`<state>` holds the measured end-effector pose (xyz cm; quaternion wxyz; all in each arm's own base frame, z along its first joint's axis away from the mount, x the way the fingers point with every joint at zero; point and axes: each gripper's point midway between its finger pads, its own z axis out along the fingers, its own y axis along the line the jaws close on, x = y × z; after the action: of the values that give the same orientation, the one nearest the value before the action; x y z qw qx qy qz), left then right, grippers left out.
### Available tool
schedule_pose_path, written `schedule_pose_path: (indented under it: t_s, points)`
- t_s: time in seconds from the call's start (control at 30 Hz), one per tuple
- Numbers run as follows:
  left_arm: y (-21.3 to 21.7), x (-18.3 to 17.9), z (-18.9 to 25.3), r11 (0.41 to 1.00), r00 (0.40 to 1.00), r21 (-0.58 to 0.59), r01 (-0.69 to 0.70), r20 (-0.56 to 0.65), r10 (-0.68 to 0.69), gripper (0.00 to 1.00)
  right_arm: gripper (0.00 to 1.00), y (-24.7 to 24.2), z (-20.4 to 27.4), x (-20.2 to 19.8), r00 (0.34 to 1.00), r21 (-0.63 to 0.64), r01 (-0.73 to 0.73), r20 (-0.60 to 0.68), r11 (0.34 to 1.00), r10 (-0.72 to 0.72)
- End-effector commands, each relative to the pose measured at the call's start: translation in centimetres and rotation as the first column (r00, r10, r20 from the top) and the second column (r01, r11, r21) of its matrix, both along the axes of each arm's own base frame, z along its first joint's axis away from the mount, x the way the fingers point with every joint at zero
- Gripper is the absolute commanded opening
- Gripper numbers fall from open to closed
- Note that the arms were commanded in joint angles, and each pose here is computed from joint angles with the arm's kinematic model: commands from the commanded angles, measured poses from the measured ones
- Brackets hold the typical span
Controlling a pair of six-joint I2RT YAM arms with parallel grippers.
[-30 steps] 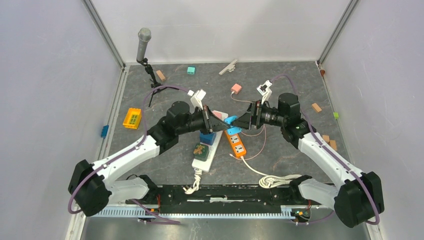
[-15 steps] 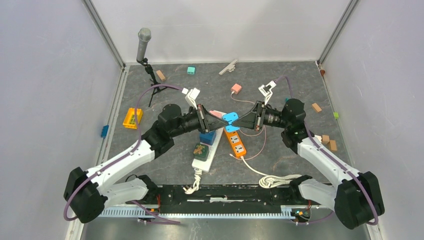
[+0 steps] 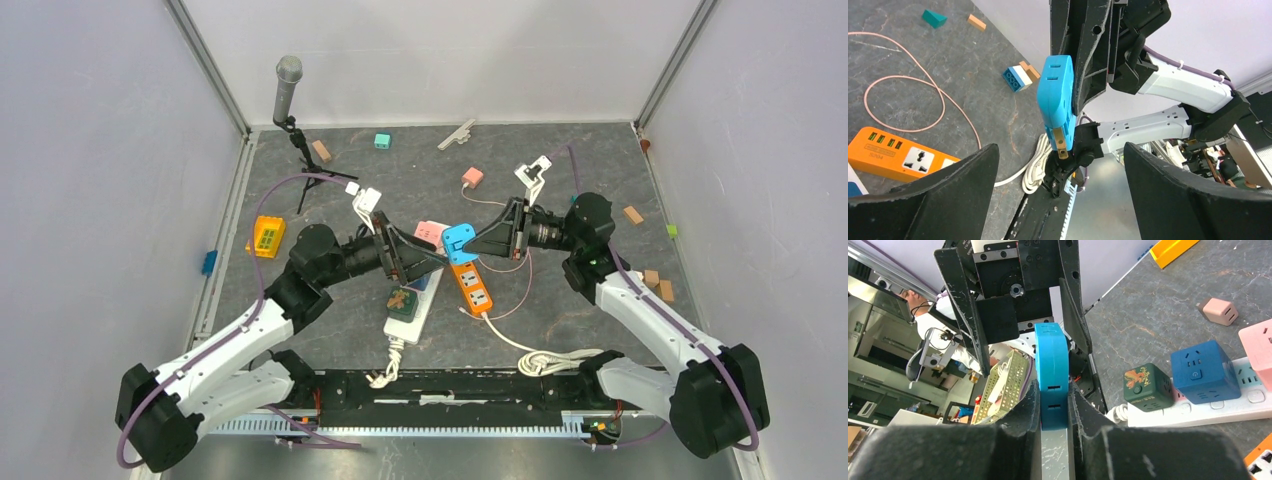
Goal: Insert the plug
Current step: Pick up the plug from the center of the board.
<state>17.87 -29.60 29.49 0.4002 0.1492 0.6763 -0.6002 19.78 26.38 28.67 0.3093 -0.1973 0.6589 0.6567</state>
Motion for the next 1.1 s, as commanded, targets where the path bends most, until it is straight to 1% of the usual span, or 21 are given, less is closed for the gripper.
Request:
schedule_pose_path:
  t_s: [0.0,0.07,0.17,0.23,0.33,0.43,0.53,0.6,0.7,0.73,0.77,0.97,1.0,1.03,1.07]
  points:
    - [0.6,-0.5,1.5,0.999,0.996,-0.028,0.025,0.082,-0.023,1.0,0.0,-0.1,2.3,0.4,0.993,-0.021,0.014,0.119,1.0,-0.011]
    - [0.5,-0.5,1.5,0.999,0.997,-0.027,0.04,0.071,-0.038,1.0,0.0,-0.1,2.3,0.4,0.992,-0.03,0.014,0.127,0.999,-0.01]
    - [-0.1,-0.9,1.7,0.995,0.994,-0.036,0.095,0.057,-0.093,0.95,0.0,-0.1,2.3,0.3,0.992,-0.031,0.008,0.128,0.999,-0.004]
    - [-0.6,-1.0,1.7,0.991,0.991,-0.041,0.131,0.046,-0.129,0.89,0.0,-0.1,2.3,0.3,0.992,-0.034,0.006,0.125,0.999,-0.002]
    - [-1.3,-1.0,2.0,0.984,0.985,-0.059,0.169,0.032,-0.168,0.77,0.0,-0.1,2.0,0.2,0.994,-0.039,0.002,0.112,0.999,0.003]
    - [-1.7,-0.9,2.2,0.979,0.982,-0.086,0.186,0.029,-0.184,0.64,0.0,0.0,1.9,0.1,0.994,-0.041,-0.004,0.106,0.999,0.009]
    - [-1.9,-0.7,1.9,0.979,0.983,-0.085,0.186,0.022,-0.185,0.48,0.0,0.0,2.2,-0.1,0.994,-0.039,-0.014,0.112,0.999,0.019]
    - [-1.9,-0.7,1.9,0.978,0.982,-0.088,0.188,0.023,-0.187,0.34,0.0,0.0,2.2,-0.1,0.993,-0.04,-0.02,0.115,0.999,0.024]
    - [-1.8,-0.8,1.9,0.978,0.981,-0.084,0.191,0.03,-0.189,0.1,0.0,0.0,1.9,-0.1,0.993,-0.05,-0.02,0.114,0.999,0.025]
    - [-1.8,-0.8,1.7,0.979,0.982,-0.078,0.187,0.028,-0.185,0.06,0.0,0.0,1.7,-0.1,0.993,-0.053,-0.019,0.113,0.998,0.025]
    - [-1.7,-0.9,1.4,0.981,0.983,-0.067,0.184,0.026,-0.183,0.04,0.0,0.0,1.6,0.0,0.994,-0.056,-0.019,0.109,0.998,0.025]
    - [-0.9,-0.9,0.5,0.989,0.988,-0.027,0.143,0.063,-0.141,0.03,0.0,0.1,2.8,-0.3,0.991,-0.043,-0.039,0.13,0.998,0.045]
    - [-0.7,-0.9,0.3,0.991,0.989,-0.016,0.134,0.07,-0.133,0.1,0.0,0.1,3.0,-0.3,0.989,-0.043,-0.045,0.137,0.998,0.05]
    - [-0.6,-0.9,0.1,0.991,0.988,0.0,0.13,0.077,-0.13,0.25,0.0,0.0,3.1,-0.4,0.988,-0.046,-0.047,0.142,0.998,0.054]
    - [-0.4,-1.1,-0.2,0.991,0.988,0.017,0.132,0.08,-0.133,0.43,0.0,0.0,3.0,-0.4,0.987,-0.054,-0.048,0.153,0.997,0.055]
